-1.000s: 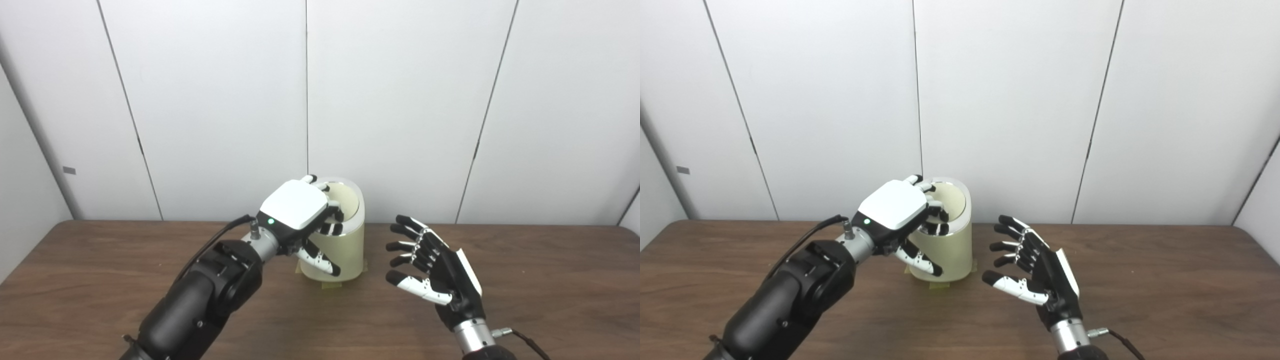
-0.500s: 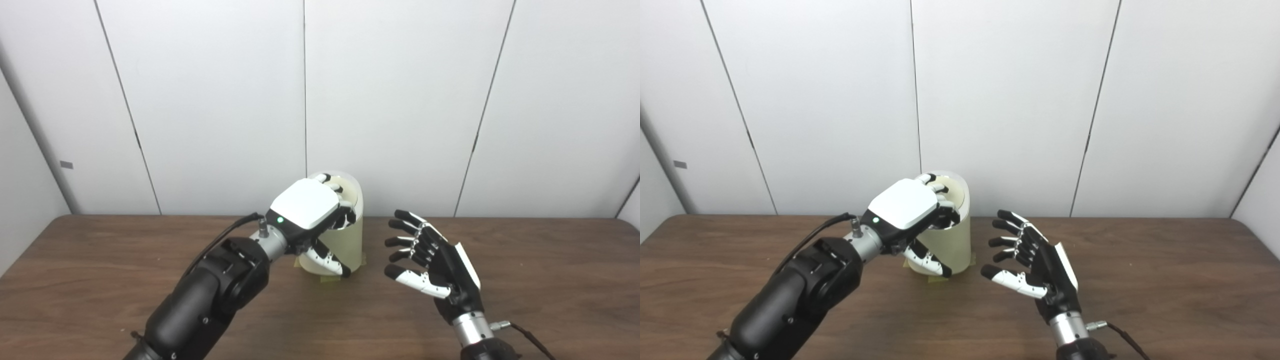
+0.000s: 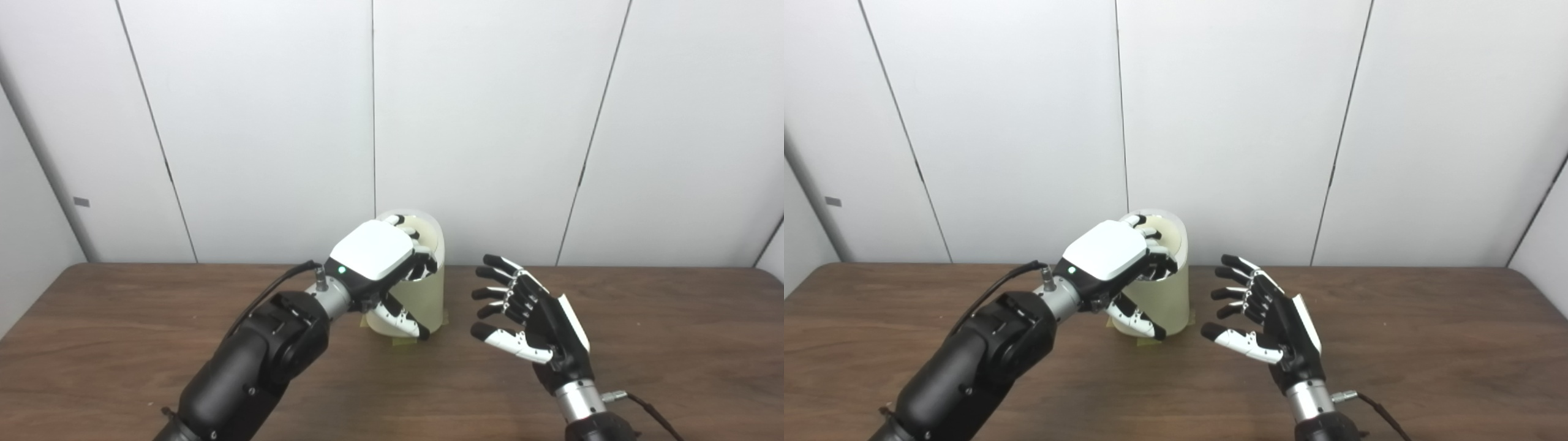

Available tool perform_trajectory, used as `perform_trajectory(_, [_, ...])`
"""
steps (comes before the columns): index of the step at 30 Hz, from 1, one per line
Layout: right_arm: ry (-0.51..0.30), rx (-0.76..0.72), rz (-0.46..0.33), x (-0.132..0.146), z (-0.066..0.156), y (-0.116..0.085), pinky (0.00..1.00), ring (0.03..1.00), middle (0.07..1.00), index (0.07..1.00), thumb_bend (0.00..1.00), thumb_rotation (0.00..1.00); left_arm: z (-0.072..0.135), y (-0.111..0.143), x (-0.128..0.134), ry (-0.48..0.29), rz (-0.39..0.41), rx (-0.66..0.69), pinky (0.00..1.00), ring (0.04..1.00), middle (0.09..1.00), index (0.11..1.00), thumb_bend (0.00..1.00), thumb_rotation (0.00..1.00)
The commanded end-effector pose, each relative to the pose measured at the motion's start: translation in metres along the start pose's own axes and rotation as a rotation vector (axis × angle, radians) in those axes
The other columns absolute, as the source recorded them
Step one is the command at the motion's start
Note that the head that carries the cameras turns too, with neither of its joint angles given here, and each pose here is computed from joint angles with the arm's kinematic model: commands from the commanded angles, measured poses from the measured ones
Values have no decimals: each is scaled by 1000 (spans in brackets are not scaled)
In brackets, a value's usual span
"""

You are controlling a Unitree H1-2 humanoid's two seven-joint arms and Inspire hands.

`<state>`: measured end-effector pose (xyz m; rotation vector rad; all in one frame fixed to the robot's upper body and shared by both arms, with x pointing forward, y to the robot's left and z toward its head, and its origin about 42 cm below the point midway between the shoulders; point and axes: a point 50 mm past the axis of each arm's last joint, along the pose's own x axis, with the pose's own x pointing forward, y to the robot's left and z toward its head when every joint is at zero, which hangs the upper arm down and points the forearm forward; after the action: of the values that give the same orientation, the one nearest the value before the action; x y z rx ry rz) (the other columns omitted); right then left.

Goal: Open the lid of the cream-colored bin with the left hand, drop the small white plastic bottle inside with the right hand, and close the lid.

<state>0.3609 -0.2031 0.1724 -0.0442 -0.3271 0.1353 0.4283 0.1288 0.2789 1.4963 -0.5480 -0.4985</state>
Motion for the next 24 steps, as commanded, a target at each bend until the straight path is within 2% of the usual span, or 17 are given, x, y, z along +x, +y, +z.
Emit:
perform_trajectory(1, [-75, -7, 3, 12, 18, -1, 503, 653, 772, 784, 813, 330, -11, -1, 3, 42, -32, -20, 1000, 891, 749, 741, 932, 397])
perform_trajectory(5, [-75, -4, 4, 11, 19, -1, 500, 650, 774, 782, 805, 328, -15, -10, 4, 61, -73, -42, 1000, 891, 754, 734, 932, 373])
perform_trajectory(17, [-75, -17, -1, 12, 22, 0, 484, 638, 760, 766, 753, 302, -16, -18, 5, 98, -155, -50, 1000, 917, 772, 737, 949, 415])
perform_trajectory(24, [-80, -14, 2, 13, 21, 1, 478, 634, 757, 753, 728, 297, -19, -26, 3, 124, -198, -128, 1000, 920, 787, 749, 939, 409])
